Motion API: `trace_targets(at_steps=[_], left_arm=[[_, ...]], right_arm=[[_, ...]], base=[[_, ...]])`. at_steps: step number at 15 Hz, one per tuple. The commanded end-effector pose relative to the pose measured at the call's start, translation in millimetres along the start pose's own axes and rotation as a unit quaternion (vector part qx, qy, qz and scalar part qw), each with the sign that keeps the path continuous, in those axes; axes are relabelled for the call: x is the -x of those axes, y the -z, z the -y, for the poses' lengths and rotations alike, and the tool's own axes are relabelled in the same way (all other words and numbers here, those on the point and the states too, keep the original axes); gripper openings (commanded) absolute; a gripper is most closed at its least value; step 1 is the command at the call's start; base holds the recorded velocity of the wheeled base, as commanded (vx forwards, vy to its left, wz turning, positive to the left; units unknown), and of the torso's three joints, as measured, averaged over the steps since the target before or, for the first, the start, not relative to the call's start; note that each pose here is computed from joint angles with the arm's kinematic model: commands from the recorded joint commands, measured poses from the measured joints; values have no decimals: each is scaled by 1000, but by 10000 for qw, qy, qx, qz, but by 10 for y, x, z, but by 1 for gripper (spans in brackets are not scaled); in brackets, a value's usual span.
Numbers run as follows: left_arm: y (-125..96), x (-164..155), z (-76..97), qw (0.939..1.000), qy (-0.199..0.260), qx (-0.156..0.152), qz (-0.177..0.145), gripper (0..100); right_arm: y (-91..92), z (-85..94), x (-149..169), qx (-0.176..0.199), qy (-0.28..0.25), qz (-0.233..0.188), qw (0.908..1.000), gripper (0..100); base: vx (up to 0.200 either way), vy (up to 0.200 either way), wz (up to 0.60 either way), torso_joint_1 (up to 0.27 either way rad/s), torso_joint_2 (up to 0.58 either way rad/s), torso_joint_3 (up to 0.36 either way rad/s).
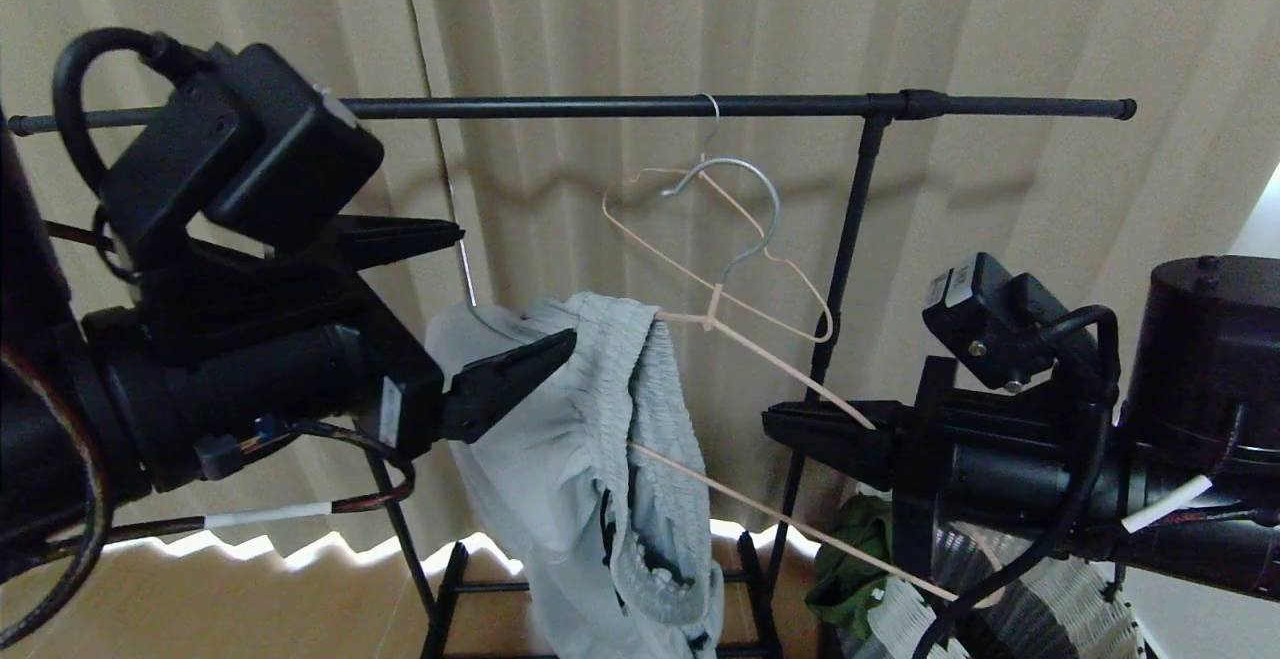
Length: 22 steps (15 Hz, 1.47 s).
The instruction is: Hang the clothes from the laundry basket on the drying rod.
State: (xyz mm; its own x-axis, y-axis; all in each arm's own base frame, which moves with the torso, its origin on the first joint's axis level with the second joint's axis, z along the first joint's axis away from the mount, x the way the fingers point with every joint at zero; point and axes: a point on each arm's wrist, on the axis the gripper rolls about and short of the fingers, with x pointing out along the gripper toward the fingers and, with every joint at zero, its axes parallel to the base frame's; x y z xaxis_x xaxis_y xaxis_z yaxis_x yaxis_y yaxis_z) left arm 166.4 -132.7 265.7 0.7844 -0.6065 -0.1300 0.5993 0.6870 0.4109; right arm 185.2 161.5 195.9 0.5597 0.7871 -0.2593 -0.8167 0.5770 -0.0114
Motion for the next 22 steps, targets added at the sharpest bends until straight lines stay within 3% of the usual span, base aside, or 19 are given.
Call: trace_targets(at_steps=[1,3,4,10,15,21,22], left_arm=[[193,49,-211,9969,34,-787,44,100],[188,-7,-232,9911,252,-1296,171,100],[180,-38,-233,9898,268,-1388,175,100],[185,-266,-82,9872,694,-1426,150,100],[223,-460,-109,9880,716,-1371,18,100],[231,-451,-100,9877,730,-1385,11,100],[231,-451,-100,9876,737,-1384,15,0]], right_arm=[[-41,69,85,76,-47,141,9999,0],[-36,114,73,152,-302,155,9993,0],[-22,120,42,153,-352,117,9992,0],[-99,113,-67,305,-509,197,9980,0],[-121,21,-54,360,-774,257,9960,0],[-111,8,-55,654,-875,272,9936,0],[-108,8,-58,652,-898,268,9935,0]], base=[[0,0,0,0,0,0],[0,0,0,0,0,0],[0,0,0,0,0,0],[0,0,0,0,0,0],[0,0,0,0,0,0],[0,0,0,0,0,0],[0,0,0,0,0,0]])
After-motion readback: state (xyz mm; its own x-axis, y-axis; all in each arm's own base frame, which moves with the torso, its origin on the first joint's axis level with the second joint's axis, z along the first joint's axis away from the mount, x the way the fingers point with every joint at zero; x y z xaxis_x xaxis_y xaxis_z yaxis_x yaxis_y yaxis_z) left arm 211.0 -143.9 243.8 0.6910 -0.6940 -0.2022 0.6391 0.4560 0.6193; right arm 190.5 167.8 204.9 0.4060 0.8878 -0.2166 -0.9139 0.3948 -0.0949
